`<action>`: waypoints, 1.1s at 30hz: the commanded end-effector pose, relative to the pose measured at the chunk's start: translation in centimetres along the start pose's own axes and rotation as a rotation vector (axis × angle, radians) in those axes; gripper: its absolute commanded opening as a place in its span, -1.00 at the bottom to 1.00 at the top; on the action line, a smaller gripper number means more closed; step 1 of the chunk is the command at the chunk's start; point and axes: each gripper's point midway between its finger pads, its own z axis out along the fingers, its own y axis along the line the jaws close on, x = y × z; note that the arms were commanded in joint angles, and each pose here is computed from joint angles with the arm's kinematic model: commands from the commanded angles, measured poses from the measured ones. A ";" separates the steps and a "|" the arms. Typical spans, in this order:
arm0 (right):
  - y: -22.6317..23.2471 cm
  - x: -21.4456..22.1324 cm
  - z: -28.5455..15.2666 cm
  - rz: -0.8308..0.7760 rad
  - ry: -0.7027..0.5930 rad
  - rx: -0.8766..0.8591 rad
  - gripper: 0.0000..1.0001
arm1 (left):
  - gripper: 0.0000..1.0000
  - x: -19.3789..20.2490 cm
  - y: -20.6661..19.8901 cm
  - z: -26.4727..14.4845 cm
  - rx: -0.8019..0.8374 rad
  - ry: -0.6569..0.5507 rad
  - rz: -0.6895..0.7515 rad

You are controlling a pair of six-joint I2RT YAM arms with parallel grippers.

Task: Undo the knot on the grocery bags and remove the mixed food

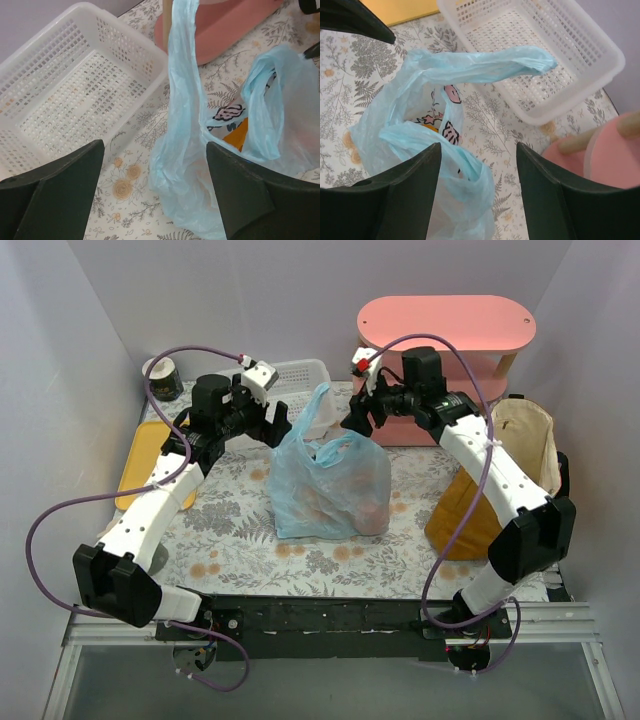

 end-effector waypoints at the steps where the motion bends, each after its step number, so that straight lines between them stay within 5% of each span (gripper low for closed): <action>1: 1.0 1.3 2.6 -0.157 0.067 -0.113 0.37 | 0.67 -1.7 -0.2 -0.2 0.008 -0.022 -0.059; 6: 3.1 2.8 4.2 -0.248 0.152 -0.245 0.38 | 0.68 -1.1 0.4 -0.4 -0.035 -0.013 -0.061; 21: 3.5 2.5 3.8 -0.403 0.184 -0.219 0.32 | 0.68 0.0 0.4 -0.2 -0.041 -0.004 -0.071; 33: 5.5 5.0 4.7 -0.403 0.246 -0.345 0.32 | 0.67 0.6 0.5 0.3 -0.044 -0.002 -0.084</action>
